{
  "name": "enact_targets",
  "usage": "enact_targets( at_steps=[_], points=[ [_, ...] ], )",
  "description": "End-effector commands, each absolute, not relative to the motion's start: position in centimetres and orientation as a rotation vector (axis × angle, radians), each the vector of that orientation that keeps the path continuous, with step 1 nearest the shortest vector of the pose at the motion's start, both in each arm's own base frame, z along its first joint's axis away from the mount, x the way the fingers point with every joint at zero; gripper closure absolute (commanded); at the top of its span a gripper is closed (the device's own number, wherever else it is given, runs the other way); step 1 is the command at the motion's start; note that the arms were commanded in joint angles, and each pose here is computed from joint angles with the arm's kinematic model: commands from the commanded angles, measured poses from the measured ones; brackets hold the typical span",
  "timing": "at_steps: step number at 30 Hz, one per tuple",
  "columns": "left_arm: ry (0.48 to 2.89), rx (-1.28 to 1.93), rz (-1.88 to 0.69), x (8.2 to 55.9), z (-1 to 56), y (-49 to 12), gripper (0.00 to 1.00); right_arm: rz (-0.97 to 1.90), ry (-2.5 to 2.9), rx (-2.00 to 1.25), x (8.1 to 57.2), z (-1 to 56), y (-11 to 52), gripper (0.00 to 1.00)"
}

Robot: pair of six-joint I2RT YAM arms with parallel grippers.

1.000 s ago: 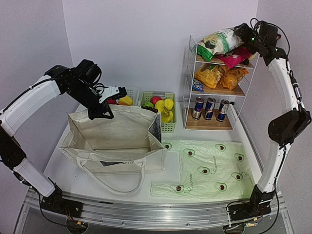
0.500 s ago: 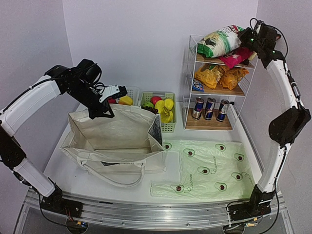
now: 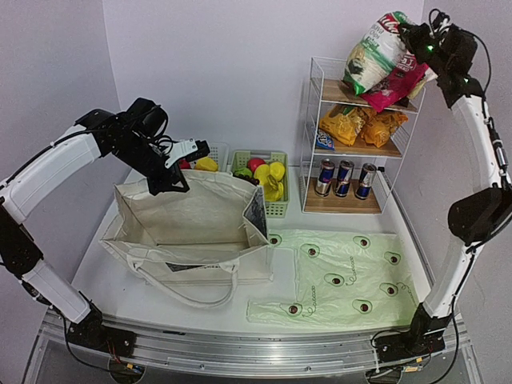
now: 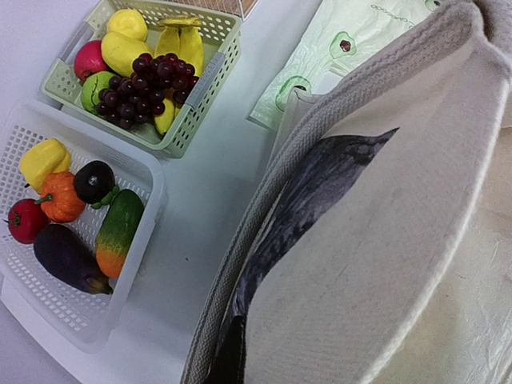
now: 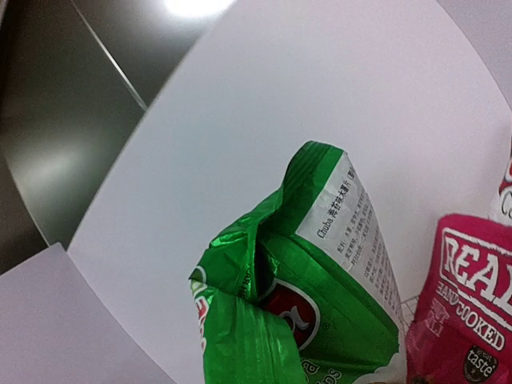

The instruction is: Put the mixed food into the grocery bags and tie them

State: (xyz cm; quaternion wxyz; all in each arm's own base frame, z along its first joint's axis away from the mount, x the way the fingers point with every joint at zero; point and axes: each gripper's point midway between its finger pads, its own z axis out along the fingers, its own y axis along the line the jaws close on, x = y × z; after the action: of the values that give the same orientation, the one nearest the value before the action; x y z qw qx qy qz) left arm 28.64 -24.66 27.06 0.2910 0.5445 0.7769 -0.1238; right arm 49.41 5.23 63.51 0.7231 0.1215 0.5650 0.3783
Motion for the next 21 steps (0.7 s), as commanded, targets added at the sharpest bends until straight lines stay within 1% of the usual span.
enact_targets(
  at_steps=[1,6,9,15,18,21],
  points=[
    [1.976,1.393,-0.344,29.8,29.2,-25.8,1.00,0.923,0.943,0.073,36.3,74.5,6.1,1.00],
    [1.964,1.402,-0.320,30.4,29.0,-25.9,1.00,1.066,0.976,0.055,33.9,74.1,7.6,1.00],
    [1.955,1.407,-0.313,30.6,29.1,-26.1,1.00,1.177,1.010,0.013,33.0,73.2,10.4,1.00],
    [1.947,1.409,-0.275,31.5,29.5,-26.1,1.00,1.411,1.105,-0.282,30.0,71.1,22.4,1.00],
    [1.948,1.414,-0.250,31.7,29.2,-25.9,1.00,1.511,1.162,-0.406,29.2,68.2,28.0,1.00],
    [1.942,1.418,-0.242,31.9,29.1,-26.0,1.00,1.598,1.167,-0.548,27.2,65.7,32.5,1.00]
  ],
)
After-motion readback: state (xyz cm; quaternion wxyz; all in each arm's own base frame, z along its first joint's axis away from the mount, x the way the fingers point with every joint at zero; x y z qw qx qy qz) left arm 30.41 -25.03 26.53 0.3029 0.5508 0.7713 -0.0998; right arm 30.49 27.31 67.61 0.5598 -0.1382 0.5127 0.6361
